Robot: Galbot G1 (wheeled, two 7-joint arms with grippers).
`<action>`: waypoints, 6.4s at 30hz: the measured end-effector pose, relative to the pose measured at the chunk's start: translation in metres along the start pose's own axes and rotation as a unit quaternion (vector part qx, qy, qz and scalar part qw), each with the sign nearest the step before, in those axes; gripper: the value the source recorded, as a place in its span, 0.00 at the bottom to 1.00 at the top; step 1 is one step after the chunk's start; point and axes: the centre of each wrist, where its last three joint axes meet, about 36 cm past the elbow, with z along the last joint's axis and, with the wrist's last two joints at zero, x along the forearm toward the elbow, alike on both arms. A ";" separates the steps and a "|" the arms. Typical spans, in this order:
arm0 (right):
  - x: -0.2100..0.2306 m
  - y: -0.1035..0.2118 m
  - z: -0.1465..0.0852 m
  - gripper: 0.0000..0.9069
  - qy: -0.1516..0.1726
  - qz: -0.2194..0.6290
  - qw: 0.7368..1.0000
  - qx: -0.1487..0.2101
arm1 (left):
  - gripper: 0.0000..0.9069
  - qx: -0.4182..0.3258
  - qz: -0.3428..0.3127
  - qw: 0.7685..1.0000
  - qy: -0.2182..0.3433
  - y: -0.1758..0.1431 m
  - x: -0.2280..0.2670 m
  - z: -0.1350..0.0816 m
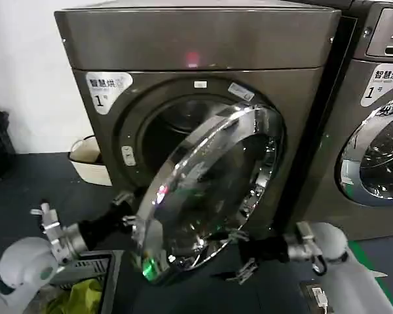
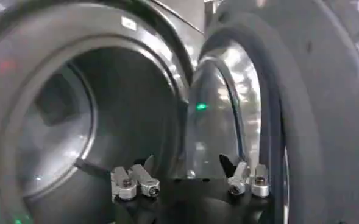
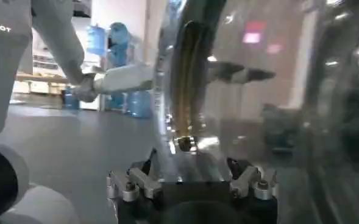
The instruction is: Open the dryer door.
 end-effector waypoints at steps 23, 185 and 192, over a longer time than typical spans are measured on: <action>0.191 0.152 -0.017 1.00 -0.047 0.465 0.883 0.044 | 1.00 -0.008 0.099 0.995 -0.011 -0.034 -0.047 0.005; 0.254 0.314 -0.235 1.00 0.142 0.901 0.295 0.283 | 1.00 -0.162 -0.052 0.960 0.223 -0.016 -0.033 0.013; 0.260 0.327 -0.240 1.00 0.148 0.907 0.262 0.295 | 1.00 -0.127 -0.100 0.938 0.306 0.009 0.007 0.005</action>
